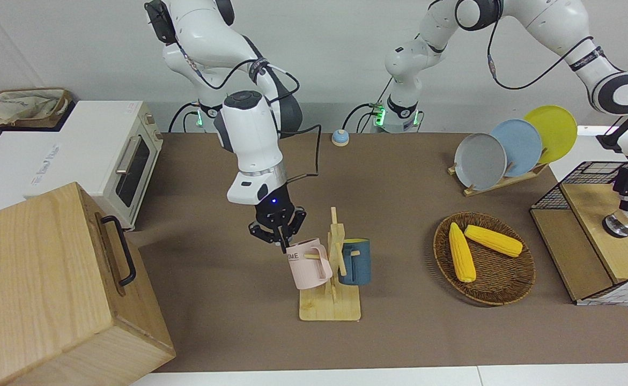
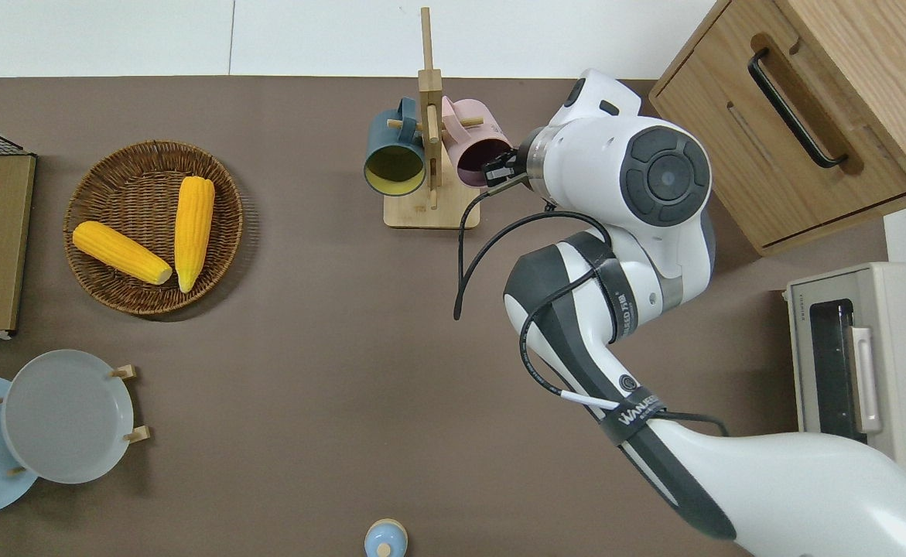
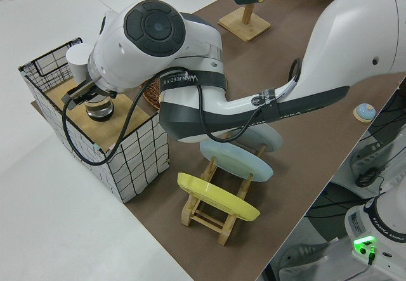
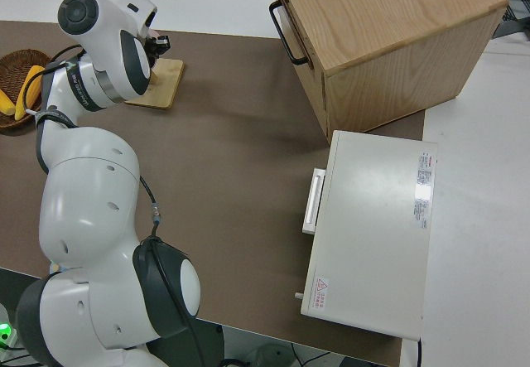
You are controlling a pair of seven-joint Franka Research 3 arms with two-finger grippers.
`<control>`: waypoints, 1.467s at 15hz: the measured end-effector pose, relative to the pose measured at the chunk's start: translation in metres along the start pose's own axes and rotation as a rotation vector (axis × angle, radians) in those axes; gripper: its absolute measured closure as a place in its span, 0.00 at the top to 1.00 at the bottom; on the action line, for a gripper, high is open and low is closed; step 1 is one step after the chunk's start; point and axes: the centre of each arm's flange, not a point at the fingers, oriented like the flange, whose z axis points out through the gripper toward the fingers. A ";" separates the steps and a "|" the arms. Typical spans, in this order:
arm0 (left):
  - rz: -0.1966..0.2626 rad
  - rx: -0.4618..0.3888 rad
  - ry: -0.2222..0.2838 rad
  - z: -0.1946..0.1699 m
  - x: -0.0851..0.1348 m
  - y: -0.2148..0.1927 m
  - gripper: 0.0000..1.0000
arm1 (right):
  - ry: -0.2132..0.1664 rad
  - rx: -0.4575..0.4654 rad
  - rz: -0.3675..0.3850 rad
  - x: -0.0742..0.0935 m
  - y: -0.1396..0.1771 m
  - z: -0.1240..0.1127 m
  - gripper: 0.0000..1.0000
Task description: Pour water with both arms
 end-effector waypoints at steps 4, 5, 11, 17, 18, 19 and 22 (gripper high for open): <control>-0.012 -0.009 0.011 0.001 0.001 0.001 0.63 | -0.036 -0.008 0.057 0.004 0.017 -0.009 0.04; -0.015 -0.010 0.012 0.001 0.000 0.001 0.63 | -0.043 -0.009 0.069 0.004 0.023 -0.010 0.04; -0.035 -0.012 0.016 0.001 0.001 0.002 0.63 | -0.051 -0.029 0.127 0.005 0.066 -0.015 0.04; -0.063 -0.013 -0.005 -0.010 0.017 0.011 0.63 | -0.080 -0.046 0.158 0.008 0.089 -0.034 0.04; -0.065 -0.015 -0.016 -0.014 0.021 0.013 0.63 | -0.081 -0.047 0.160 0.008 0.091 -0.036 0.04; -0.068 -0.019 -0.027 -0.020 0.025 0.015 0.63 | -0.091 -0.048 0.159 0.008 0.093 -0.036 0.04; -0.086 -0.016 -0.068 -0.044 0.040 0.024 0.63 | -0.196 -0.054 0.132 -0.004 0.097 -0.033 0.04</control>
